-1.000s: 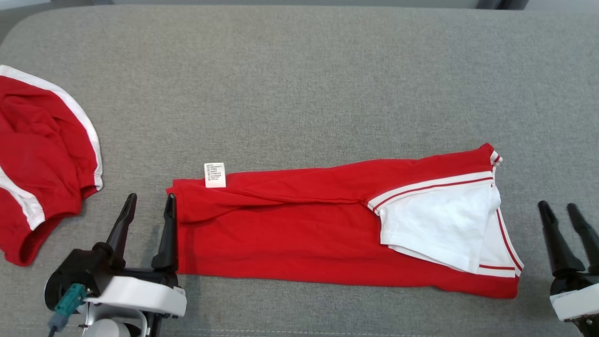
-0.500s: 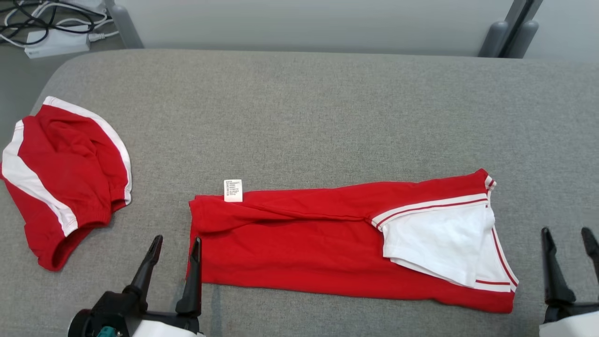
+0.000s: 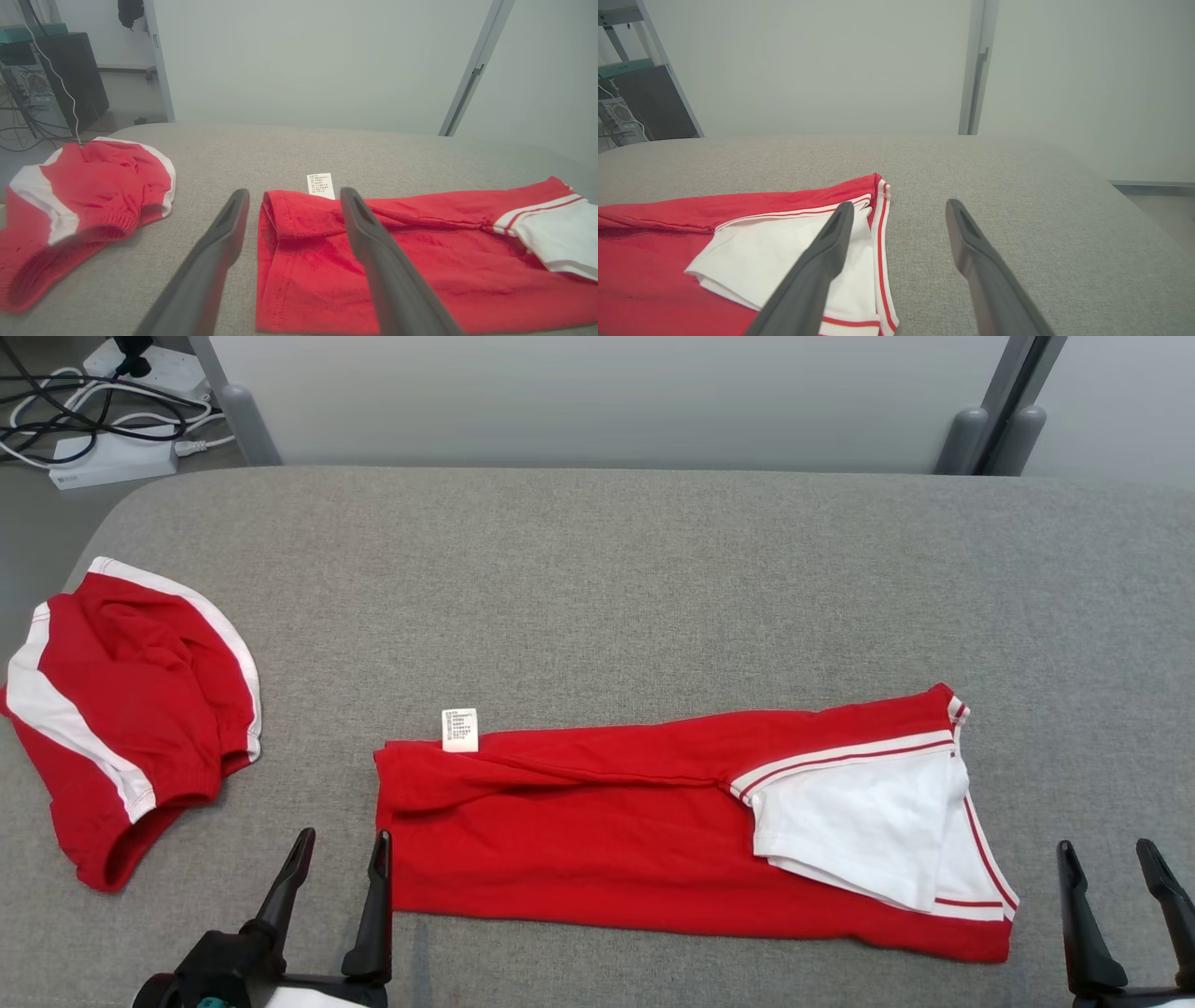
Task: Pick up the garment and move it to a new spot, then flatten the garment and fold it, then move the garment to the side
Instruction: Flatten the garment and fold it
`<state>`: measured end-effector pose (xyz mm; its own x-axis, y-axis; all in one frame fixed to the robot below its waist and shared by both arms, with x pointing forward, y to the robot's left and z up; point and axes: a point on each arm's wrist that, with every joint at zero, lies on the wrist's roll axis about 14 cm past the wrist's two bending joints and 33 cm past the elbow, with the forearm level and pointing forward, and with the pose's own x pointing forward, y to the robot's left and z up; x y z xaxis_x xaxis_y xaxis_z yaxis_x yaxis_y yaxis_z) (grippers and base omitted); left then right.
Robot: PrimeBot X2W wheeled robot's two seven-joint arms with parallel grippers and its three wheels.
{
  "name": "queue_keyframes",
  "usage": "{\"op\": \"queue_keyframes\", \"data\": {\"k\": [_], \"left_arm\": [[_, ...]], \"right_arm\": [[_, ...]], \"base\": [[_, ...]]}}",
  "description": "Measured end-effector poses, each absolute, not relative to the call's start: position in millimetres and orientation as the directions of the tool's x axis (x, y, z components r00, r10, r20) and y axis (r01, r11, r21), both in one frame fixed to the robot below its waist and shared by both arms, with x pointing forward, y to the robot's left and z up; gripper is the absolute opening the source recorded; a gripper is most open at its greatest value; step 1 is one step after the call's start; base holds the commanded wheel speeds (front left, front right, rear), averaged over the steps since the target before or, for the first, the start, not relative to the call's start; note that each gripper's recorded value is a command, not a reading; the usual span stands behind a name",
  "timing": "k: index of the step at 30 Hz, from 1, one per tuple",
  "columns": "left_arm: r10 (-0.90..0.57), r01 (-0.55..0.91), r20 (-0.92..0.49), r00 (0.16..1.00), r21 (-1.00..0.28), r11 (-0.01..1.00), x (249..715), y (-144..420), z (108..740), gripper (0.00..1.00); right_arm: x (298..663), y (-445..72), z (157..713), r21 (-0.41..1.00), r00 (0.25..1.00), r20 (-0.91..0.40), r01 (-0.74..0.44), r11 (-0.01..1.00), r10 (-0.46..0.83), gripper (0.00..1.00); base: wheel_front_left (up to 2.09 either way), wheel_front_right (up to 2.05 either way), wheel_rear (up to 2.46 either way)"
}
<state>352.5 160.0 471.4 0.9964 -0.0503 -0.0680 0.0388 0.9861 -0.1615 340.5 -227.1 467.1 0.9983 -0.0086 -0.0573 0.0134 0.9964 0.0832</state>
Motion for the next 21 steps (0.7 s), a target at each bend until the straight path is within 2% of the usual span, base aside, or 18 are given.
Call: {"op": "queue_keyframes", "data": {"k": [11, 21], "left_arm": [[-0.036, 0.022, -0.085, 0.996, -0.159, 0.987, 353.9, 165.0, 465.3, 1.0], [-0.025, 0.014, -0.063, 0.998, -0.174, 0.985, 368.8, 164.6, 468.7, 1.0]], "right_arm": [[345.8, -224.6, 446.8, 0.086, 0.993, -0.122, 0.002, 0.996, 0.008, 1.0], [397.4, -197.8, 405.2, 0.117, 0.96, -0.241, -0.117, 0.986, 0.142, 1.0]], "base": [[0.0, 0.0, 0.0], [0.0, 0.0, 0.0]]}}
